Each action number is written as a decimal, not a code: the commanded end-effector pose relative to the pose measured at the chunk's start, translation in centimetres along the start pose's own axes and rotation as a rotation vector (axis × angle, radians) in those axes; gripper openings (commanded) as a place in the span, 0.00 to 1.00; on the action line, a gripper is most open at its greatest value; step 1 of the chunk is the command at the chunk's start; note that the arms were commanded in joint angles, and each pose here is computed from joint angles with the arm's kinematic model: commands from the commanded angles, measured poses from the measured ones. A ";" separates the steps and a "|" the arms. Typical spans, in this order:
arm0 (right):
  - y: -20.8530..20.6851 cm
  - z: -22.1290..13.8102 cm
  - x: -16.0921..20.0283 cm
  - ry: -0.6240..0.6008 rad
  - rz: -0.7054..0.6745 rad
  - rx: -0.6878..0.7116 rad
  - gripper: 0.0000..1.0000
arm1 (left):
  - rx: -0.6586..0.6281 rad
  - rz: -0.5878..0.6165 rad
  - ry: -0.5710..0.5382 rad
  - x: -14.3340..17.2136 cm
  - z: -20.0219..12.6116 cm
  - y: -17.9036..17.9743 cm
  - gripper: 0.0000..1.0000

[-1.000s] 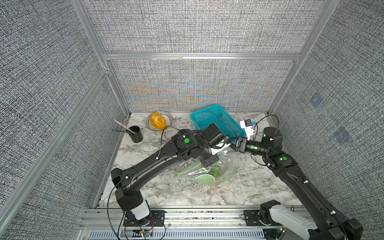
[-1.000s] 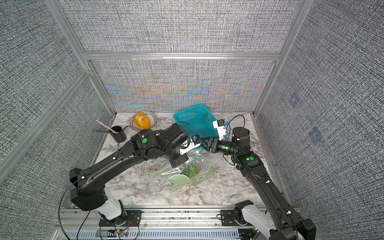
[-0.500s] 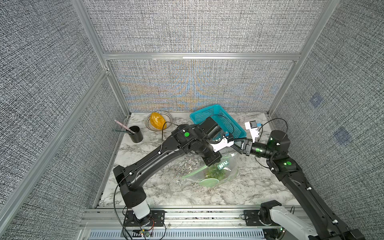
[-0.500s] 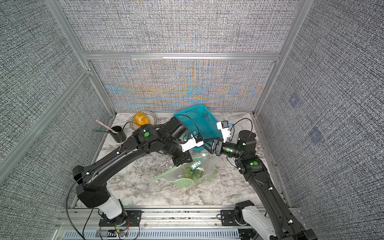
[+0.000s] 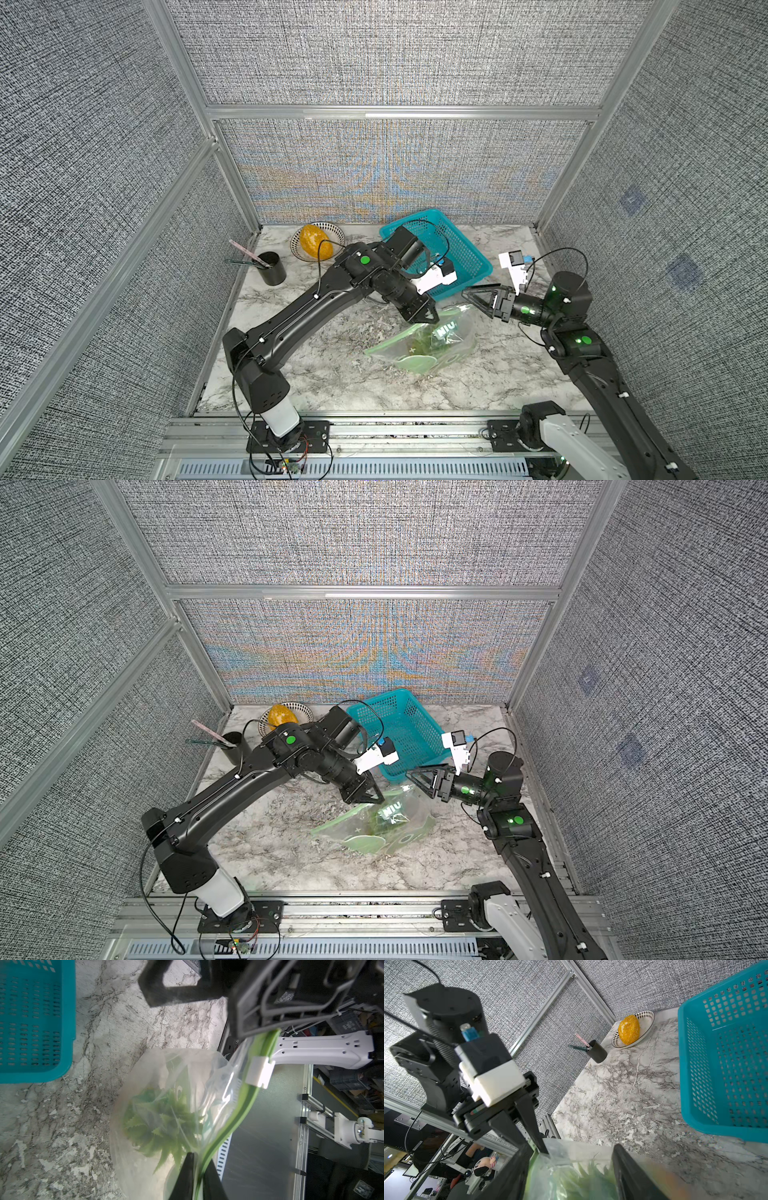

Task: Open the zip-top bag and take out the pineapple
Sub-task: Adjust the zipper food storage bag at the center of the board.

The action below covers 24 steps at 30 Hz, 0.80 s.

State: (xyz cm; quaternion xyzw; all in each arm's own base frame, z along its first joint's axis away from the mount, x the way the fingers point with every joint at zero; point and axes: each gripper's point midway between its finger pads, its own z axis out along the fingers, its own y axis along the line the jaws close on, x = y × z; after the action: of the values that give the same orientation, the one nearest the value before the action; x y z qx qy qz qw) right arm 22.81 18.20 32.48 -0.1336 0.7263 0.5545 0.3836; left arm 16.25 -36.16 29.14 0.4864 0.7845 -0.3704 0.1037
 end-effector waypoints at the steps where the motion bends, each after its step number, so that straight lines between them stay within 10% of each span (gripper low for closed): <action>1: 0.5 -0.1 0.3 0.010 0.001 -0.025 0.65 | 0.074 -0.004 -0.036 -0.7 -0.2 -1.0 0.13; 24: 1.3 -0.8 1.3 0.002 0.025 -0.047 0.65 | 0.200 -0.081 -0.100 -1.9 -0.4 0.1 0.13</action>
State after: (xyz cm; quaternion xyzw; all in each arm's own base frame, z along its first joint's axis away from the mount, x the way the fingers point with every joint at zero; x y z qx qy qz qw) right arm 20.95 18.19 33.08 -0.1288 0.7121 0.5790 0.3757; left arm 17.34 -36.74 29.63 0.4398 0.7673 -0.4610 0.0732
